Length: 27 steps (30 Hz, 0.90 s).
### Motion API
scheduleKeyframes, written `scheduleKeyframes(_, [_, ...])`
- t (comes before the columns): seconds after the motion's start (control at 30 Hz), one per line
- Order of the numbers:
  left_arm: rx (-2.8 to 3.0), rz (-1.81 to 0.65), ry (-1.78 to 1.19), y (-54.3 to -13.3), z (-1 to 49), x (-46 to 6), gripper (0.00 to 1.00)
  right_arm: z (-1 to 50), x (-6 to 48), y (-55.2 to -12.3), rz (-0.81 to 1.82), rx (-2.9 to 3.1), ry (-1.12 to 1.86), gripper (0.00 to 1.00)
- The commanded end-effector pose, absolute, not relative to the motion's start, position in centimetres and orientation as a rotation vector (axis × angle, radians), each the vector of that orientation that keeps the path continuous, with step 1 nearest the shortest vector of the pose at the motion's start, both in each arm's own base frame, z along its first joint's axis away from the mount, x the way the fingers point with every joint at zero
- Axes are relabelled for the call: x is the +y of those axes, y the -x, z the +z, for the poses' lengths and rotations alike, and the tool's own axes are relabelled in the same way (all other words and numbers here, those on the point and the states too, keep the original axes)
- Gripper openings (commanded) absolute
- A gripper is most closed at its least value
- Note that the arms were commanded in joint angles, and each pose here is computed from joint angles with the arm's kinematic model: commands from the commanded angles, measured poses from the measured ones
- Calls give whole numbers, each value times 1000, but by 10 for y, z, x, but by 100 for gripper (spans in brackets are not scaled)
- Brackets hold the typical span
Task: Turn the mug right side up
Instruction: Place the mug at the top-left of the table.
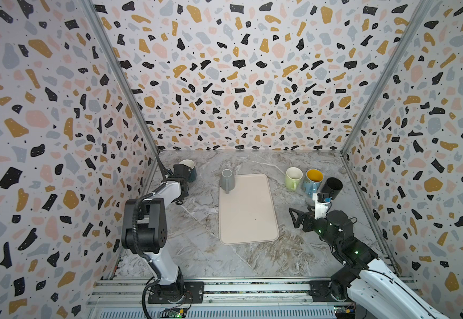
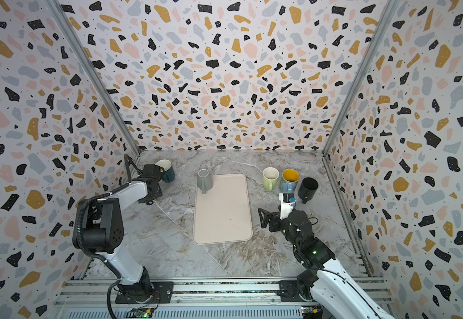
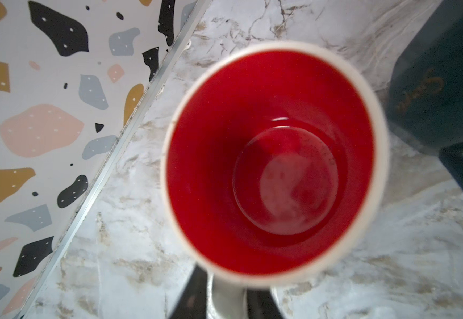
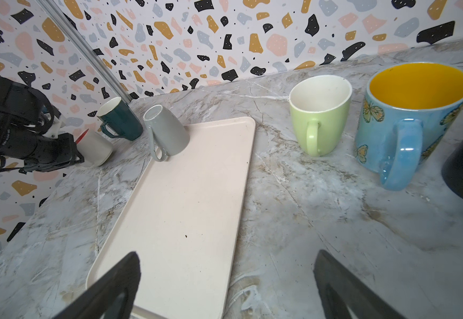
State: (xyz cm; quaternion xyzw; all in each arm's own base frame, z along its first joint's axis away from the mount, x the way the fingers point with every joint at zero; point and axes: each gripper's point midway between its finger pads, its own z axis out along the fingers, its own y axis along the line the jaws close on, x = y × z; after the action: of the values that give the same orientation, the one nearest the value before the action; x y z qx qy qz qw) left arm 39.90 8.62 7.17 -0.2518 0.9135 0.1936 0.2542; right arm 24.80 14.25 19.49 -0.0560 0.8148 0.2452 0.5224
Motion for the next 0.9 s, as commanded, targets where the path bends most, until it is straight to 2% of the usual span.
scheduleKeyframes(0.0, [2431,491,709,-415,84,85,59,197,141,-247,572,1948,135,99])
scheduleKeyframes(0.1, [2429,453,702,-412,88,80,79,195,142,-248,575,1955,139,99])
scheduleKeyframes(0.2, [2402,396,696,-407,97,74,92,195,144,-248,584,1960,147,99])
scheduleKeyframes(0.3, [2385,339,677,-399,104,66,100,196,148,-248,601,1966,162,99])
scheduleKeyframes(0.87, [2249,120,584,-348,133,23,100,178,167,-266,687,2076,183,99])
